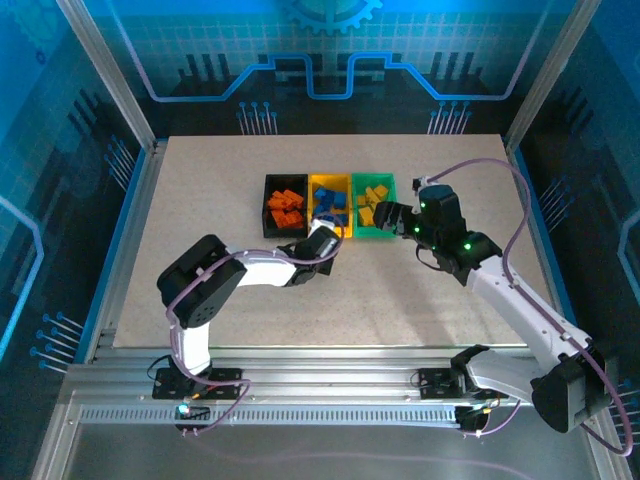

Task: Sort the legos into containers by color

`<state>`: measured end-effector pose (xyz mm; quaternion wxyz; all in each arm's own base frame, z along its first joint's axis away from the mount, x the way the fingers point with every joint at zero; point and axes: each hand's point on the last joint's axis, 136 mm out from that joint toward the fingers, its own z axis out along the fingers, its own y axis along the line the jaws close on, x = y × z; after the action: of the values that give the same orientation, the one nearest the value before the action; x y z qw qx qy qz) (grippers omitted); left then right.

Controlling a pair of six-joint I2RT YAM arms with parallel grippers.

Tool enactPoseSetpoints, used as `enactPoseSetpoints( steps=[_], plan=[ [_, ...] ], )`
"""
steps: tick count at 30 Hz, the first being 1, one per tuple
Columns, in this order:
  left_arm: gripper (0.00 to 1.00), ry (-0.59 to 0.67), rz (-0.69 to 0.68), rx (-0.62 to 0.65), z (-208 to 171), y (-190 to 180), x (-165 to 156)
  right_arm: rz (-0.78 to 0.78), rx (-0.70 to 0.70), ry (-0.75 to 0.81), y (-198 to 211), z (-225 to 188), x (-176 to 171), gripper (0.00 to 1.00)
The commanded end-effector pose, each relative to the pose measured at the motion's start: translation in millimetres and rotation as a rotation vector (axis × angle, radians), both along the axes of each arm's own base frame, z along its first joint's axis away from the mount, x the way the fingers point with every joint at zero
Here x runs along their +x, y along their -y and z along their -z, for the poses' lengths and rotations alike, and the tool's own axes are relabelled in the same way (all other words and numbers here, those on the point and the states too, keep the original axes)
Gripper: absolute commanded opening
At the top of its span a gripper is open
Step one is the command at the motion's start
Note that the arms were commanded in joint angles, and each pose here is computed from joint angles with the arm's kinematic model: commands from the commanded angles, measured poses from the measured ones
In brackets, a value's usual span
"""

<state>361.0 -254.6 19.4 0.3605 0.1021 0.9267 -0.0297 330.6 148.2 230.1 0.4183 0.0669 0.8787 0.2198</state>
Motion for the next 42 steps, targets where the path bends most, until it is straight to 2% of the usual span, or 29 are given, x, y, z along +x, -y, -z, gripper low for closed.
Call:
enactPoseSetpoints(
  steps=[1,6,10,15,23,25,28,30,33,34,35,38,42],
  plan=[
    [0.29,-0.022,0.019,-0.084,-18,11,-25,0.032,0.017,0.006,8,1,1,0.83],
    [0.26,-0.052,-0.015,-0.245,-55,13,-45,0.052,0.022,-0.011,13,10,-2,0.83],
    [0.26,-0.002,-0.014,-0.294,-97,18,-34,0.063,0.027,-0.039,17,27,-9,0.84],
    [0.26,0.022,-0.055,-0.307,-118,21,13,0.075,0.019,-0.081,20,41,-13,0.84],
    [0.26,-0.019,-0.147,-0.317,-105,19,97,0.08,-0.005,-0.103,26,46,-21,0.84],
    [0.33,-0.033,-0.149,-0.316,-100,23,109,0.081,-0.008,-0.104,28,45,-23,0.84],
    [0.57,-0.027,-0.15,-0.332,-104,27,121,0.076,0.001,-0.103,28,43,-26,0.84],
    [0.68,-0.007,-0.138,-0.362,-119,30,122,0.077,0.004,-0.098,29,40,-28,0.86],
    [0.79,0.042,-0.105,-0.41,-152,35,113,0.08,0.008,-0.089,30,37,-30,0.88],
    [0.94,0.062,-0.095,-0.416,-162,34,108,0.082,0.01,-0.086,31,35,-30,0.89],
    [0.99,0.079,-0.082,-0.426,-172,33,102,0.081,0.01,-0.081,31,34,-30,0.89],
    [0.99,0.126,-0.043,-0.455,-200,28,74,0.073,0.004,-0.067,31,30,-31,0.91],
    [0.99,0.218,-0.018,-0.492,-225,3,27,0.071,-0.02,-0.036,36,27,-35,0.95]
  ],
)
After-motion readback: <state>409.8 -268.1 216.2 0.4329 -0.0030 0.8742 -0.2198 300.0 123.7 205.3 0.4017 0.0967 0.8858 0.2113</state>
